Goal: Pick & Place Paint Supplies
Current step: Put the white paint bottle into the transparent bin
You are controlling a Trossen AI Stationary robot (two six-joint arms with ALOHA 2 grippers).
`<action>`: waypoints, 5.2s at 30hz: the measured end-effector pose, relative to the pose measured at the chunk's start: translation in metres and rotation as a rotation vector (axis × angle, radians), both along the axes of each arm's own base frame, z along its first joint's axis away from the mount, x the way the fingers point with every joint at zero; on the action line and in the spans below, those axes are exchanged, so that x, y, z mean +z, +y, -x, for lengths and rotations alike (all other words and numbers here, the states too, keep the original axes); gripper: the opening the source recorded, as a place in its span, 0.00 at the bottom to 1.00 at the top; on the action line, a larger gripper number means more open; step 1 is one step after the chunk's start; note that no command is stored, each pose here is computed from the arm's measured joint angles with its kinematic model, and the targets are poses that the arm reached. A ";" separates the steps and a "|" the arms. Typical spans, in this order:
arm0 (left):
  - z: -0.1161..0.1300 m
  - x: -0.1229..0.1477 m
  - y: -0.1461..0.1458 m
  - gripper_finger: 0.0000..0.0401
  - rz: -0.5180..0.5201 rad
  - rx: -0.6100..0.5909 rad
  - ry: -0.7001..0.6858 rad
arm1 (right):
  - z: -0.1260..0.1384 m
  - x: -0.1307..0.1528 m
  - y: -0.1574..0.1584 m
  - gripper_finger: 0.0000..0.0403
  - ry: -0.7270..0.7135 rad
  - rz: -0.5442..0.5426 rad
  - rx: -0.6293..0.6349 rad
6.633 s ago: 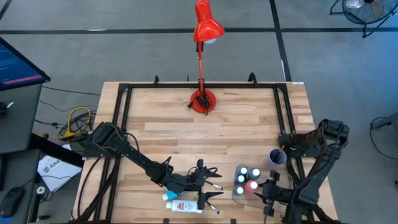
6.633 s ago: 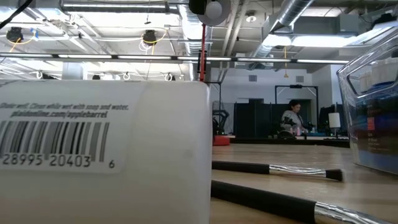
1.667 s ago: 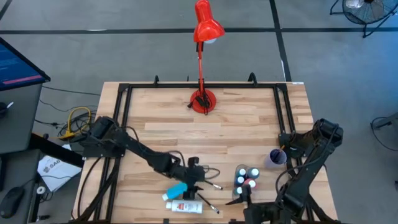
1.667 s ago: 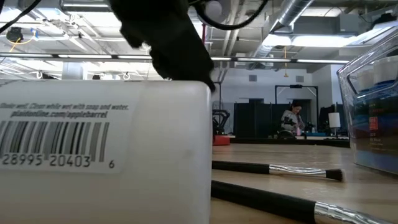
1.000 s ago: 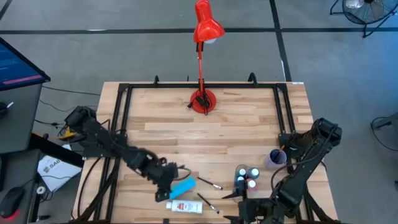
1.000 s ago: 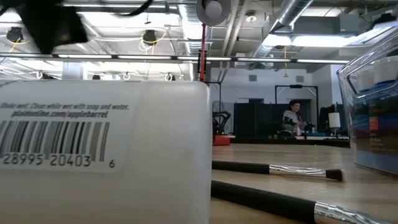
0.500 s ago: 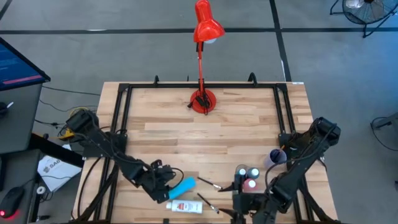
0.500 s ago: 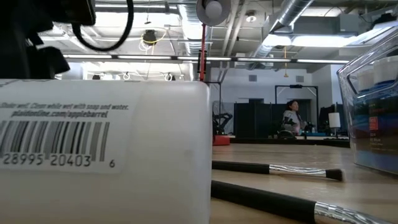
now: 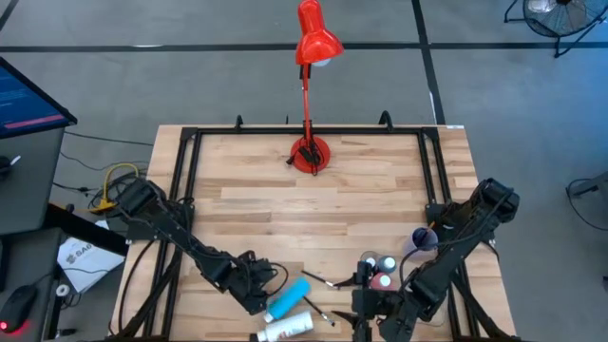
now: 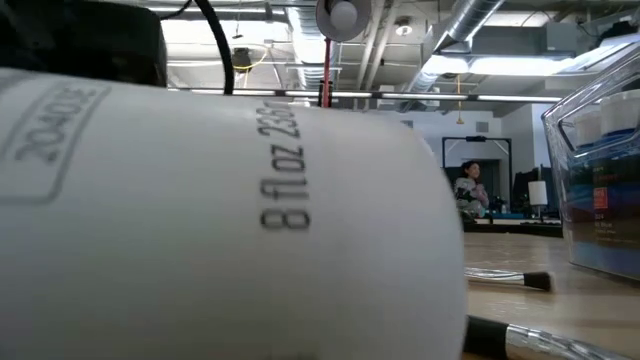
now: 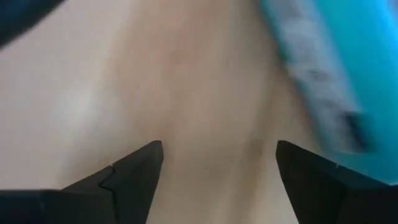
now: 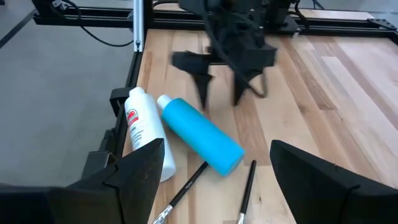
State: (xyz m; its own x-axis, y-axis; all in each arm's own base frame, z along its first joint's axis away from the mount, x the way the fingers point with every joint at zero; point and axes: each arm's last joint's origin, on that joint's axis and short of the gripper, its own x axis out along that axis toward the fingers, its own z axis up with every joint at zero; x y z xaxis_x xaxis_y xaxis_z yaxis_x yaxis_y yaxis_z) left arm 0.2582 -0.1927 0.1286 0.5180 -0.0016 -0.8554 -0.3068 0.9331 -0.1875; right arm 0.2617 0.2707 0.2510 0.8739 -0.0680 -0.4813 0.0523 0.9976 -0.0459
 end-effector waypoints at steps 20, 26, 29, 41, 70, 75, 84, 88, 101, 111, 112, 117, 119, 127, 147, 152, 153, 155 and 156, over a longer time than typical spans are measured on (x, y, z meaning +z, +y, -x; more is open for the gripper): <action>0.019 0.066 -0.069 0.66 0.226 -0.259 -0.424 | -0.001 0.003 0.005 0.71 0.006 -0.046 0.080; 0.010 0.047 -0.121 0.66 0.087 -0.307 -0.473 | -0.002 0.003 0.005 0.71 0.002 -0.049 0.079; -0.001 0.034 -0.133 0.66 -0.025 -0.296 -0.479 | -0.002 0.004 0.005 0.71 -0.004 -0.055 0.079; -0.006 0.012 -0.128 0.66 -0.130 -0.188 -0.392 | -0.003 0.004 0.005 0.71 -0.006 -0.042 0.086; -0.021 -0.023 -0.113 0.44 -0.163 -0.141 -0.288 | -0.009 -0.013 0.009 0.71 0.024 -0.023 0.086; -0.021 0.004 -0.111 0.46 -0.199 -0.132 -0.375 | -0.025 -0.028 0.015 0.71 0.021 -0.019 0.185; -0.029 0.033 -0.100 0.44 -0.222 -0.156 -0.422 | -0.035 -0.027 0.011 0.71 0.024 -0.076 0.217; -0.037 0.031 -0.092 0.44 -0.203 -0.167 -0.388 | -0.034 -0.029 0.011 0.71 0.040 -0.075 0.219; -0.052 0.032 -0.079 0.44 -0.188 -0.181 -0.378 | -0.038 -0.039 -0.005 0.71 0.168 -0.135 0.125; -0.061 0.048 -0.083 0.44 -0.229 -0.222 -0.428 | -0.057 -0.066 -0.002 0.71 0.271 -0.184 0.173; -0.062 0.049 -0.083 0.44 -0.231 -0.227 -0.429 | -0.059 -0.066 -0.002 0.71 0.281 -0.190 0.180; -0.062 0.049 -0.083 0.44 -0.235 -0.229 -0.427 | -0.065 -0.062 -0.002 0.71 0.305 -0.204 0.190; -0.062 0.049 -0.083 0.44 -0.233 -0.231 -0.427 | -0.066 -0.060 -0.001 0.71 0.299 -0.210 0.189; -0.061 0.049 -0.084 0.47 -0.235 -0.215 -0.433 | -0.065 -0.058 0.000 0.53 0.288 -0.224 0.170; 0.018 0.161 -0.050 0.57 -0.494 -0.067 -0.656 | -0.033 -0.018 0.024 0.44 0.055 -0.105 0.176; 0.055 0.165 -0.033 0.56 -0.536 0.070 -0.795 | -0.018 -0.002 0.038 0.44 -0.103 -0.004 0.131; 0.057 0.160 -0.029 0.56 -0.516 0.086 -0.811 | -0.015 0.003 0.039 0.44 -0.130 0.011 0.122; 0.058 0.144 -0.020 0.57 -0.474 0.101 -0.839 | -0.010 0.010 0.043 0.44 -0.173 0.005 0.132; 0.056 0.135 -0.017 0.57 -0.438 0.092 -0.858 | -0.009 0.013 0.045 0.44 -0.186 -0.005 0.143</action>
